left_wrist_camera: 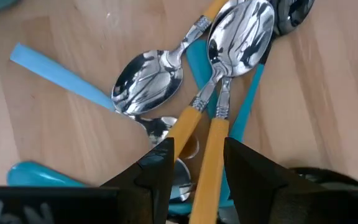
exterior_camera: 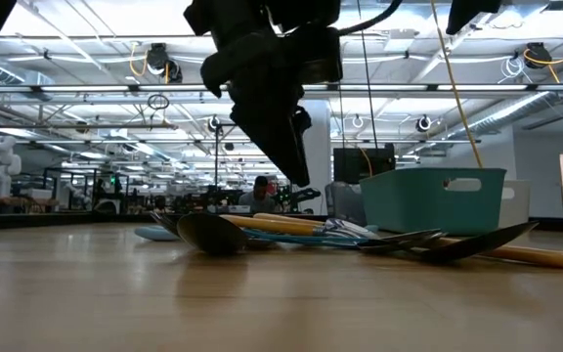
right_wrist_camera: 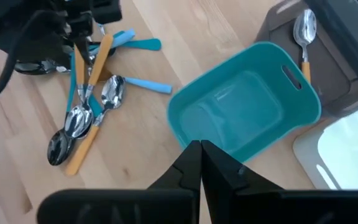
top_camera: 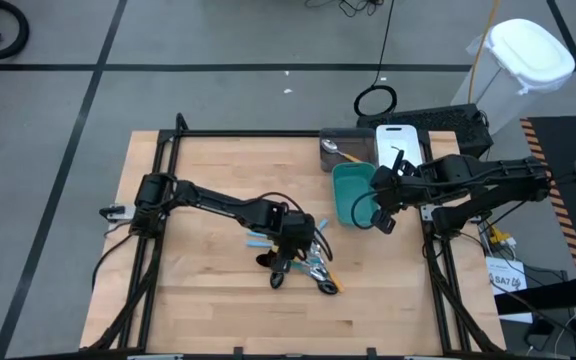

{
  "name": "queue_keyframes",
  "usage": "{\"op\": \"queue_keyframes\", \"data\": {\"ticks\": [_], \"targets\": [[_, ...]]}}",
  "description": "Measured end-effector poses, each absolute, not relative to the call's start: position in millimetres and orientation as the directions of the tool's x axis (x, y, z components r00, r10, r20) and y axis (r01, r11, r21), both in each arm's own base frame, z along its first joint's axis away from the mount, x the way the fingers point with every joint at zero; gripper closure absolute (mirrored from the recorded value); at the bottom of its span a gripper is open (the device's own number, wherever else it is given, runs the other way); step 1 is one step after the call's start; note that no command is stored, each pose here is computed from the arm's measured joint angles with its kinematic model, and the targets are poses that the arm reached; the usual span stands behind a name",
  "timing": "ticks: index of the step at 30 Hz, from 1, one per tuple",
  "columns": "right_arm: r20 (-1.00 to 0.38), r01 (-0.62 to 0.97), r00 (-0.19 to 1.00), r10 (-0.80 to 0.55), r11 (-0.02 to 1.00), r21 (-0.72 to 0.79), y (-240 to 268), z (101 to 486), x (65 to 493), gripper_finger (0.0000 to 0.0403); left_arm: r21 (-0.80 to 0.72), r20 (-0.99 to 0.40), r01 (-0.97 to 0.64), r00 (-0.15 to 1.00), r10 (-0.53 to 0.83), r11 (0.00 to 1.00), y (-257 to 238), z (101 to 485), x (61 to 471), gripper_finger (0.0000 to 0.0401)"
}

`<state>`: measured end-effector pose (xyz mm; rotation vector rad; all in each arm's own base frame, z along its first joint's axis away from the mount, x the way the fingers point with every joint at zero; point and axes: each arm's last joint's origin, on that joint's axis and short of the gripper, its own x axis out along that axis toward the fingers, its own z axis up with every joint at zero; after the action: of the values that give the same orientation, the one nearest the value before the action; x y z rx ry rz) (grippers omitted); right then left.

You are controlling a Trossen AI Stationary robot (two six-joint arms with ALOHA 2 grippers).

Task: Sort silverware by color (type)
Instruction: Put the orange spoon into the black bin

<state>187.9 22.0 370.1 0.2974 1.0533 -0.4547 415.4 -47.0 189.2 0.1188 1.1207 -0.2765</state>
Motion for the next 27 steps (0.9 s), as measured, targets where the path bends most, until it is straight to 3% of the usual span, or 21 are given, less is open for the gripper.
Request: {"op": "queue_keyframes", "data": {"ticks": [11,27], "targets": [[-0.882,0.499,0.417,-0.220,0.866,0.020,22,370,188,0.0399,0.034,-0.928,0.452,0.346,-0.140,0.891,-47,165,419,0.0261],[-0.866,0.516,0.419,-0.273,0.856,-0.020,20,371,188,0.0399,0.100,-0.932,0.491,0.352,-0.091,0.866,-46,155,423,0.0261]]}}
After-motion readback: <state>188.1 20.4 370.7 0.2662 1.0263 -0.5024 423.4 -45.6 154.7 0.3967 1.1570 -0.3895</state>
